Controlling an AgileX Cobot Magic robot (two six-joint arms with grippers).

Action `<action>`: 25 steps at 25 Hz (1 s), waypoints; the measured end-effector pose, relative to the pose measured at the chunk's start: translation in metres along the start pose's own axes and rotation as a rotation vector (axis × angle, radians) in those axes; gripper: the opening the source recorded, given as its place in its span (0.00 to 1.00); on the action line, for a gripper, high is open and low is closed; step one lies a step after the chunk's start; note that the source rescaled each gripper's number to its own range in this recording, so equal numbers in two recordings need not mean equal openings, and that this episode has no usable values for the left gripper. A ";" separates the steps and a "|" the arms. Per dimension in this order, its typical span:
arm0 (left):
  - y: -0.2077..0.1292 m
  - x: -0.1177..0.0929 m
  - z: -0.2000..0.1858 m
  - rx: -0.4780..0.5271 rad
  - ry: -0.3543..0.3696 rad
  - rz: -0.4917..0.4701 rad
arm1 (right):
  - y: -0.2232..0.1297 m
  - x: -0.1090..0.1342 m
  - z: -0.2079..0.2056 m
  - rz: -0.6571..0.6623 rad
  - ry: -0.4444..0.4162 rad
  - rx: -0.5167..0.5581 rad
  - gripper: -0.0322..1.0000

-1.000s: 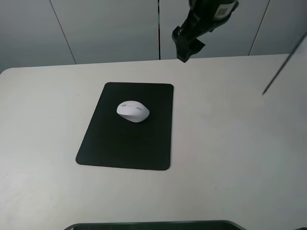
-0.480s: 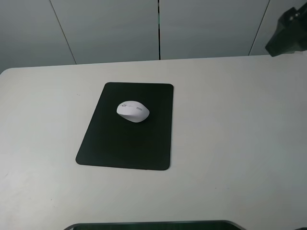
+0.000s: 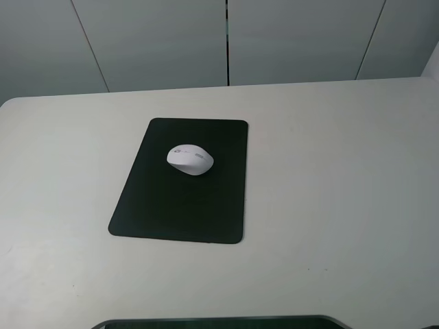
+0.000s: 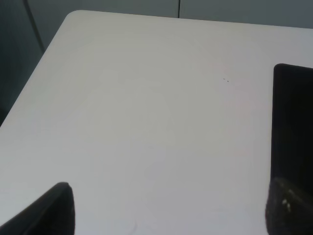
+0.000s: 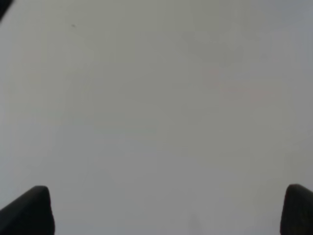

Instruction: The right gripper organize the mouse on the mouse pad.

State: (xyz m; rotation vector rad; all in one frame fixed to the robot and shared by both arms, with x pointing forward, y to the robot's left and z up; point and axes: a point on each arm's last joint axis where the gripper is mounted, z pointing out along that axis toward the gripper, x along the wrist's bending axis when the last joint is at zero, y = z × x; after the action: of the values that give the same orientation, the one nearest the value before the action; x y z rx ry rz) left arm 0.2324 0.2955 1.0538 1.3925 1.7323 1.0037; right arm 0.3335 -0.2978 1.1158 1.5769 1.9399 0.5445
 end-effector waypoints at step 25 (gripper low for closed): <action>0.000 0.000 0.000 0.000 0.000 0.000 | -0.118 0.016 -0.052 0.360 -0.157 -0.335 1.00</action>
State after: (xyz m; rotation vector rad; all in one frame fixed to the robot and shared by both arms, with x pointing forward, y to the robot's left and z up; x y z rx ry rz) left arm 0.2324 0.2955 1.0538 1.3925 1.7323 1.0037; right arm 0.2097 -0.3055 1.0765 1.6937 1.3713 0.8174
